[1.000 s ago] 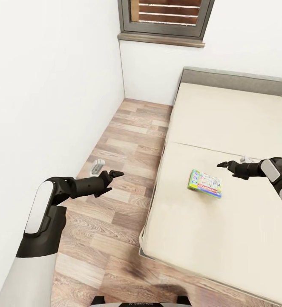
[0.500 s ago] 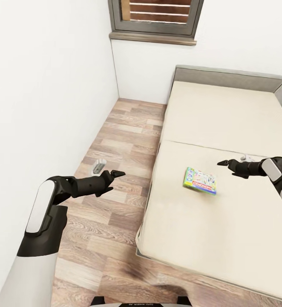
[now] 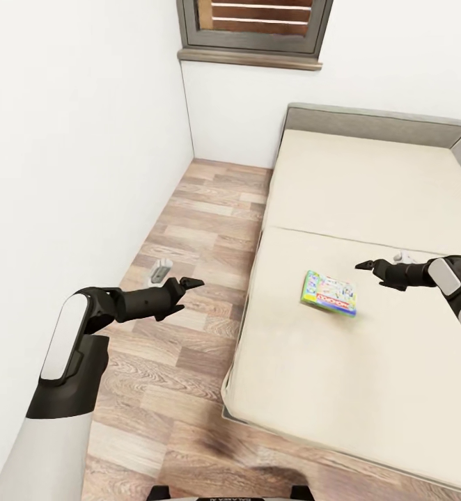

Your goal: Put all the toys in the child's room - the three board games (two on the bed and one on the table), the two jigsaw puzzles on the table, and the tennis ball on the table - inside the toy box on the table in the child's room.

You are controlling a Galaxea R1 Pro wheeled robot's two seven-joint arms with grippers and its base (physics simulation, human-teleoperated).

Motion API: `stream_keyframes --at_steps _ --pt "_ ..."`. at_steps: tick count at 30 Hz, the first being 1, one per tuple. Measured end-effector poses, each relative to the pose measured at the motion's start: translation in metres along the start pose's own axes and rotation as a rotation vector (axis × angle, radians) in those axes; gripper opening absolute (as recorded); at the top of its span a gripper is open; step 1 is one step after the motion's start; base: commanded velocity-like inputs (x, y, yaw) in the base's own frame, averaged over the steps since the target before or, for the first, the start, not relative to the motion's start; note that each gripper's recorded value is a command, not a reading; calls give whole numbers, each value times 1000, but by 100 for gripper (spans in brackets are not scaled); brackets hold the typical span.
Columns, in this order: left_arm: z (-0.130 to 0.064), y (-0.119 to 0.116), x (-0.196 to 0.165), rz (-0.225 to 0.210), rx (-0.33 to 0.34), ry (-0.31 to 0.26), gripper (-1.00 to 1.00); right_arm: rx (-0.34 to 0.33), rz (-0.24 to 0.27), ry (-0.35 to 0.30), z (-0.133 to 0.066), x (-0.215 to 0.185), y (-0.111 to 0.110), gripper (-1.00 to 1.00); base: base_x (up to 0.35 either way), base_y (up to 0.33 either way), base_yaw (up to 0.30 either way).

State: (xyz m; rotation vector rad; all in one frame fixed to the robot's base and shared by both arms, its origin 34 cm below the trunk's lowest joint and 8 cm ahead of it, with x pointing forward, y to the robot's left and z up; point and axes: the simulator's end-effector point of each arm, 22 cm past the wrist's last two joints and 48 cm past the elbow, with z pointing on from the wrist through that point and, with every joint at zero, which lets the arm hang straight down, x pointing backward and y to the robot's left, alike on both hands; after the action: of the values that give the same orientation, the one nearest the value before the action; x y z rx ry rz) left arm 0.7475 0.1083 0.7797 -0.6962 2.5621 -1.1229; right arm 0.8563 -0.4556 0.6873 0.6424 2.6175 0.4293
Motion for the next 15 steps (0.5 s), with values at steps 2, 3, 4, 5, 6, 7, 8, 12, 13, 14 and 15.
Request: stream_keyframes --at_steps 2,3,4,5,6,7,8,12,13,14,15 --pt "2 2 0 0 1 0 100 0 0 0 3 1 -1 100 0 0 -1" --pt "3 3 0 0 1 0 100 0 0 0 4 1 -2 100 0 0 0" --pt "4 4 0 -1 1 0 100 1 0 0 5 2 -3 100 0 0 0" --pt "5 5 0 -1 1 0 100 1 0 0 7 2 -3 100 0 0 0" --pt "6 6 0 -1 2 0 100 1 -1 0 8 3 -4 100 0 0 0" --pt "7 8 0 -1 2 0 100 1 -1 0 9 3 -4 100 0 0 0" --pt "8 9 0 -1 2 0 100 1 -1 0 11 4 -5 100 0 0 0" --pt "12 13 0 -1 3 0 100 2 -1 -1 16 6 -8 100 0 0 0" --pt "13 14 0 -1 3 0 100 2 -1 -1 17 6 -9 100 0 0 -5" --pt "14 15 0 -1 4 0 100 2 -1 -1 19 7 -9 100 0 0 -21" --pt "15 16 0 -1 4 0 100 3 -1 -1 20 7 -10 100 0 0 -48"
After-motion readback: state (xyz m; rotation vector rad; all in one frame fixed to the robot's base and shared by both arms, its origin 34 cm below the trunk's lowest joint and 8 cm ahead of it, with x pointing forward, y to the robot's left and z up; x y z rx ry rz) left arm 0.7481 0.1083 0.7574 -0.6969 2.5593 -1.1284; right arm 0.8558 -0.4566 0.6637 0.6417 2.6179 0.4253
